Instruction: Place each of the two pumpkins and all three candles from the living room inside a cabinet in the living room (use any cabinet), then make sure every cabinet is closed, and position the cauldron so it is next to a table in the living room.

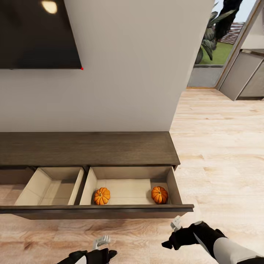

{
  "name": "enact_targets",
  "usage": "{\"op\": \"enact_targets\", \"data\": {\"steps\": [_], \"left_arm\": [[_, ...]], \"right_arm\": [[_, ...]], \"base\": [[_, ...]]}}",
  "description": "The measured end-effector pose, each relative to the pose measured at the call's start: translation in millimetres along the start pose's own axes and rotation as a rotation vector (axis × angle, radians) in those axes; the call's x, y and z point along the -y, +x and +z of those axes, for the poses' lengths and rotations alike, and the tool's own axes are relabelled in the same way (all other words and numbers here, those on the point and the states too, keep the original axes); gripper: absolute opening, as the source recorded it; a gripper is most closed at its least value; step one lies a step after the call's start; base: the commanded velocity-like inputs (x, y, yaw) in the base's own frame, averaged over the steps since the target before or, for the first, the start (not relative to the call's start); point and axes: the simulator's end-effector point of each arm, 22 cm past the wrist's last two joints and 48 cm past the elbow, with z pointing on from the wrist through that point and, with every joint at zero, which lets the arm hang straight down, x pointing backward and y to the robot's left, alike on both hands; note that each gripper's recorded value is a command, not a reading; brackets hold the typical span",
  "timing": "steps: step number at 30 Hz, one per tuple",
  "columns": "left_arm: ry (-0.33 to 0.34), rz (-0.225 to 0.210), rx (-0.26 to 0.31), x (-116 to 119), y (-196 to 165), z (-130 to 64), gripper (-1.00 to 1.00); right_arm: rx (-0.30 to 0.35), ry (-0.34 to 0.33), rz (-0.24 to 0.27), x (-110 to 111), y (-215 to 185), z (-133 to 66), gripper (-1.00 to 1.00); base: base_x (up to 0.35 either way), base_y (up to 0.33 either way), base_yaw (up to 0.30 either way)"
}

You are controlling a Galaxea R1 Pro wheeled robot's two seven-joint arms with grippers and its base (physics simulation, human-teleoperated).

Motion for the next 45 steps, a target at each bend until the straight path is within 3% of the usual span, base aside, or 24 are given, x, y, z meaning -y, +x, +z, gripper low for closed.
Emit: {"op": "enact_targets", "data": {"steps": [5,10,15,20,22,23,33,45], "left_arm": [[-0.157,0.015,0.112,-21.2,-20.1,1.6,1.0],[-0.209,0.021,0.199,-25.7,-37.4,-1.1,1.0],[-0.206,0.019,0.218,-19.8,-39.9,0.1,1.0],[-0.207,0.019,0.219,-18.5,-39.6,0.6,1.0],[-0.223,0.019,0.219,-21.4,-39.6,0.0,1.0],[-0.262,0.016,0.221,-27.4,-39.9,-1.6,1.0],[-0.294,0.076,0.276,-23.6,-51.0,-3.6,1.0],[-0.3,0.081,0.298,-27.0,-55.9,-6.0,1.0]], "right_arm": [[0.119,0.189,0.004,30.3,-17.9,5.9,1.0],[0.246,0.334,0.004,35.9,-44.8,13.0,1.0],[0.305,0.442,0.025,44.1,-45.9,11.2,1.0],[0.357,0.451,0.124,35.3,-54.3,16.2,1.0],[0.366,0.443,0.147,27.8,-55.9,20.6,1.0],[0.366,0.445,0.159,24.6,-52.2,23.1,1.0],[0.428,0.488,0.154,21.4,-51.6,21.1,1.0],[0.425,0.498,0.158,21.5,-46.7,21.5,1.0]], "base": [[-0.001,0.0,0.0],[0.0,0.0,0.0],[0.0,0.0,0.0],[0.0,0.0,0.0],[0.0,0.0,0.0],[0.0,0.0,0.0],[0.0,0.0,0.0],[0.045,0.0,0.0]]}}
